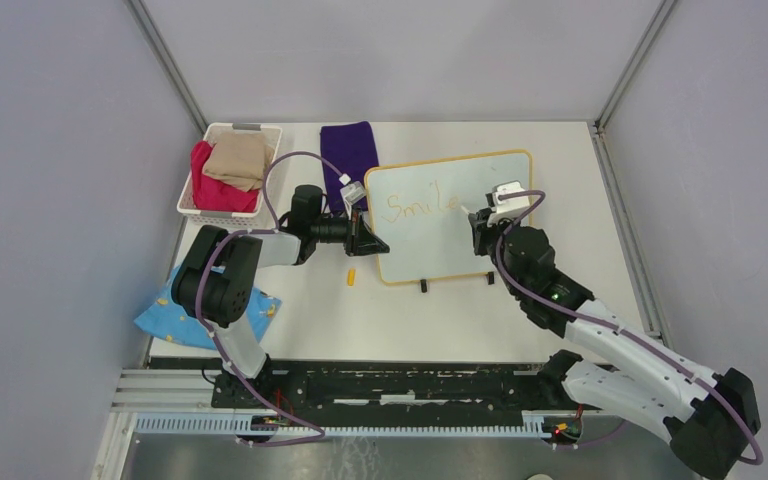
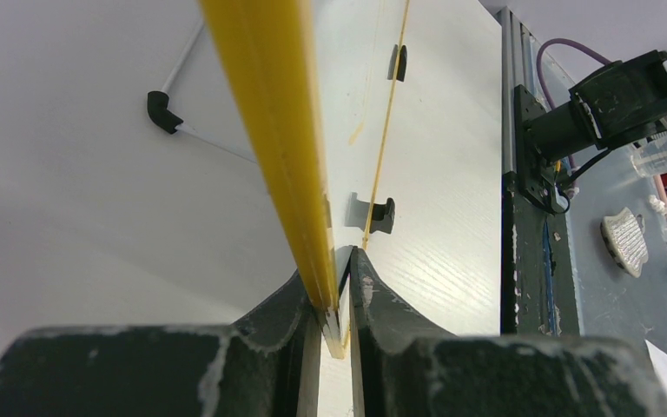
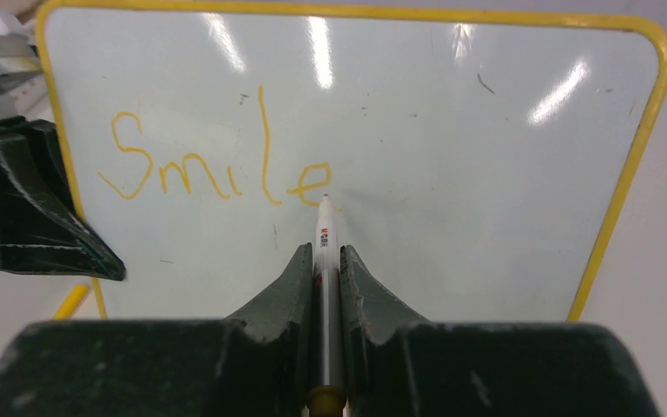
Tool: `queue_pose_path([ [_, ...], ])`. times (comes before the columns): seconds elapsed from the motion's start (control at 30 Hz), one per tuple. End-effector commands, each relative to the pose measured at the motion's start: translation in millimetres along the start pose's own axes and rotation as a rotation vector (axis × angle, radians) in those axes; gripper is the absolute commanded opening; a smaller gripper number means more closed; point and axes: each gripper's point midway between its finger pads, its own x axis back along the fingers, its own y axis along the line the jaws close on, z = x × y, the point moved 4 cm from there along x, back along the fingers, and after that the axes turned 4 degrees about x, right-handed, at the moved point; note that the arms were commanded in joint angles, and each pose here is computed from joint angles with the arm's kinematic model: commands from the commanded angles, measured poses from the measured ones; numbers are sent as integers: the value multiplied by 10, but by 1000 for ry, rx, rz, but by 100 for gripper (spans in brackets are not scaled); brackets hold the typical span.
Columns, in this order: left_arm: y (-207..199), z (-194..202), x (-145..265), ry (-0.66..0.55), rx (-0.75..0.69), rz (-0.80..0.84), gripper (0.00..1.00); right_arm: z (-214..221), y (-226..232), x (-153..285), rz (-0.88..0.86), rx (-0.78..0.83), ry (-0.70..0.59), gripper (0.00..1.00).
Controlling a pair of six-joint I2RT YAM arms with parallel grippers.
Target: Write a sentence on the whiteboard
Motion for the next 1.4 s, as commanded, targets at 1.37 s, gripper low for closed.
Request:
queue_pose_path([
  [1.37, 249, 483, -56, 122, 45, -155, 2, -477, 501, -317, -109, 2, -117, 0],
])
